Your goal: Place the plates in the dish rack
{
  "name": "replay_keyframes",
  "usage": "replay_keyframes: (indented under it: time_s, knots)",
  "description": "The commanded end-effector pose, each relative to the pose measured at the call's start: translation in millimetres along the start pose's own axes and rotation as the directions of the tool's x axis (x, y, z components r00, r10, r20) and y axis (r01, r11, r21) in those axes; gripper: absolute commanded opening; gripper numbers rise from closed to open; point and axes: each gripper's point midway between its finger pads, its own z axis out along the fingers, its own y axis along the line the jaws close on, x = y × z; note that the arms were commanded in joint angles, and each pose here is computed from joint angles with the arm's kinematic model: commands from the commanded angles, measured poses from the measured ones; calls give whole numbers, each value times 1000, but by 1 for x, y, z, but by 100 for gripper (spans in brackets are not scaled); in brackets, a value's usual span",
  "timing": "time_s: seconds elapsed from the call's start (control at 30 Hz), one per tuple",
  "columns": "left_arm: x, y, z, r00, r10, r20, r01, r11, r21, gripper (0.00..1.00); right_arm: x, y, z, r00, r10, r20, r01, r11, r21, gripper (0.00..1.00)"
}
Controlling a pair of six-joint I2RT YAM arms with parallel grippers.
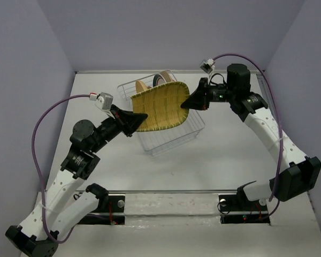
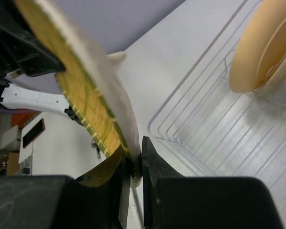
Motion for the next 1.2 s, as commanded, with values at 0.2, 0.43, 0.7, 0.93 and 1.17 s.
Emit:
replay_keyframes:
  time_s: [0.2, 0.43, 0.7, 0.93, 1.17]
  knots:
    - [-26, -14, -20, 965, -110, 239, 89, 991, 98, 5, -55, 12, 8, 986, -10, 164, 8, 1000, 16, 60]
    - [-66, -13, -46, 855, -234, 462, 200, 972, 122, 6, -42, 15, 1, 930, 80, 357, -65, 996, -55, 83]
    - [-87, -27, -62, 767, -341, 544, 235, 937, 257, 5, -24, 31, 15, 865, 123, 487, -70, 990, -126, 90]
    - [-73, -21, -56, 770, -383, 510, 281, 921, 268, 5, -40, 55, 30, 828, 128, 546, -14, 978, -207, 91]
    - [-62, -20, -54, 777, -409, 478, 302, 909, 286, 5, -49, 55, 50, 811, 142, 567, -25, 977, -210, 91]
